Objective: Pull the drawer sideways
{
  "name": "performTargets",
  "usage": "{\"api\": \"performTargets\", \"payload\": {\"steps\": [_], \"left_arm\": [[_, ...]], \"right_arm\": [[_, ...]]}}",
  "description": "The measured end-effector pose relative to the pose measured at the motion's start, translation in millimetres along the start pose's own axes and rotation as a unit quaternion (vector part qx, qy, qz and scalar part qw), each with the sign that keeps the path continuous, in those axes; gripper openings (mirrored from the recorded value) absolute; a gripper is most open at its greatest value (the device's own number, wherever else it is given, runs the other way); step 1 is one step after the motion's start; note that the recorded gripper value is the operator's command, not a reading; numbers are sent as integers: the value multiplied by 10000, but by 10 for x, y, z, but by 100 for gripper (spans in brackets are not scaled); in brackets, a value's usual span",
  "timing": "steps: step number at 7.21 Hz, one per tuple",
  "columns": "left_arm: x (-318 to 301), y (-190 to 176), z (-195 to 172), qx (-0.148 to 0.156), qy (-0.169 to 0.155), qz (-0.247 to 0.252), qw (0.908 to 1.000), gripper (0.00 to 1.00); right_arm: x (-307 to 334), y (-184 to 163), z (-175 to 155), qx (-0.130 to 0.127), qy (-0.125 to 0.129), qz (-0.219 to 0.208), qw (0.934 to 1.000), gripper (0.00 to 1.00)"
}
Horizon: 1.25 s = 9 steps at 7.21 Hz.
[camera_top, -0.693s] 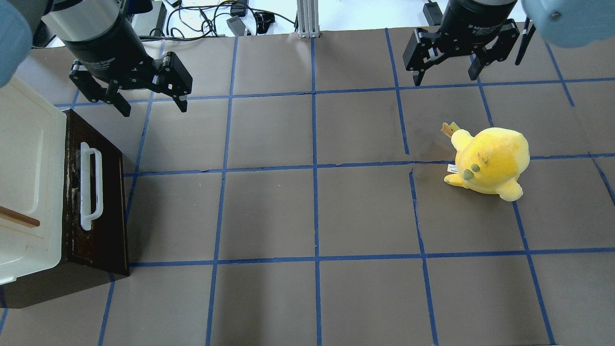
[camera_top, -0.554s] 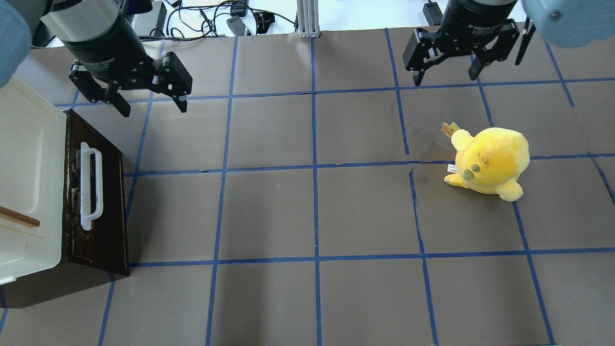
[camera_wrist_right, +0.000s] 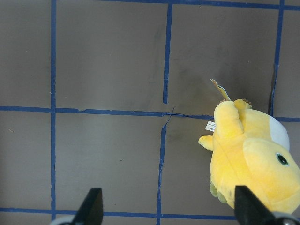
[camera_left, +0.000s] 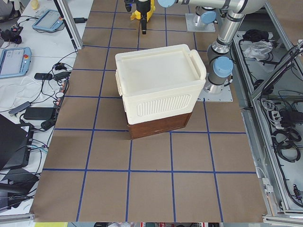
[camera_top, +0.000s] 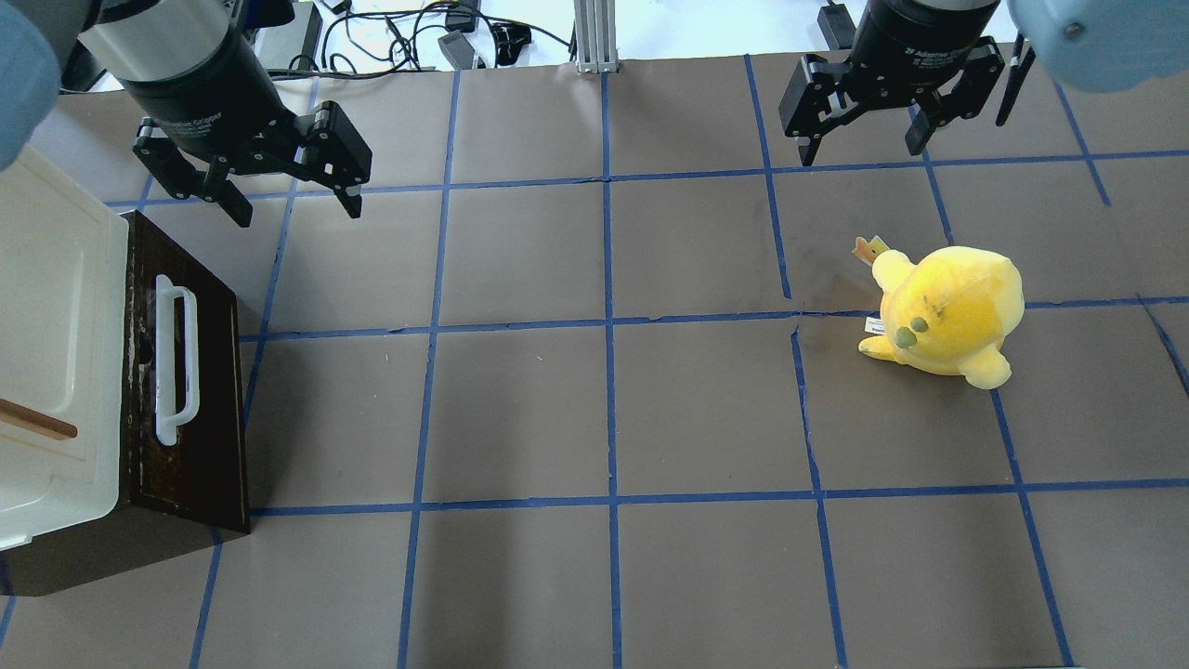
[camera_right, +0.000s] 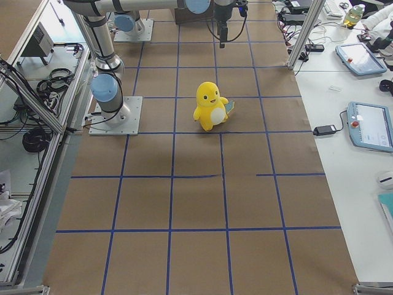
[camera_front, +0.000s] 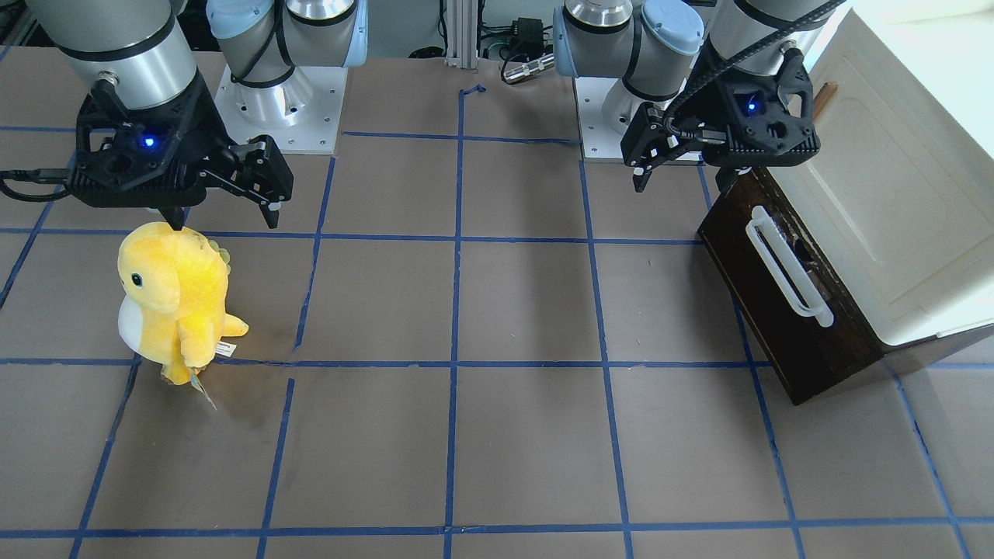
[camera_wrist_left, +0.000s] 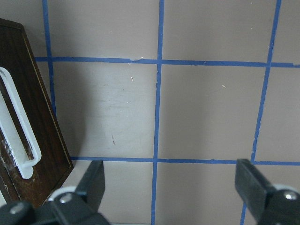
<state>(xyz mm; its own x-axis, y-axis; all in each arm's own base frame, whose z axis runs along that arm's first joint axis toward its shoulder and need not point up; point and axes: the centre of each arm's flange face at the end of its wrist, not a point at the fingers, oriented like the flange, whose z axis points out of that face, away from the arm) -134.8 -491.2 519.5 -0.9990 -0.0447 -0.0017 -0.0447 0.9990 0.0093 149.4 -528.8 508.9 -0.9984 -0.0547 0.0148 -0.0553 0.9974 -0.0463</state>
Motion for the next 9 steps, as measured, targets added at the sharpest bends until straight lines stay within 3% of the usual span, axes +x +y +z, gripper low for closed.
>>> {"api": "performTargets", "payload": {"steps": [3,4,7,8,9], "left_arm": [[47,-115,217,-201,-41,31,9998,100],[91,-150,335,-316,-253,90,9991,100],[159,-357,1112,-919,-1163,346,9884,100],[222,-425,1381,-1018,-1647,515,9797,100],[300,-452,1639,-1119,-2252,690,9654,100]], "right_arm": [[1,0,0,0,3,1,10000,100],[0,0,0,0,2,1,10000,100],[1,0,1,-1,4,-2,10000,100],[1,0,1,-1,4,-2,10000,100],[0,0,0,-1,2,-3,10000,100]]}}
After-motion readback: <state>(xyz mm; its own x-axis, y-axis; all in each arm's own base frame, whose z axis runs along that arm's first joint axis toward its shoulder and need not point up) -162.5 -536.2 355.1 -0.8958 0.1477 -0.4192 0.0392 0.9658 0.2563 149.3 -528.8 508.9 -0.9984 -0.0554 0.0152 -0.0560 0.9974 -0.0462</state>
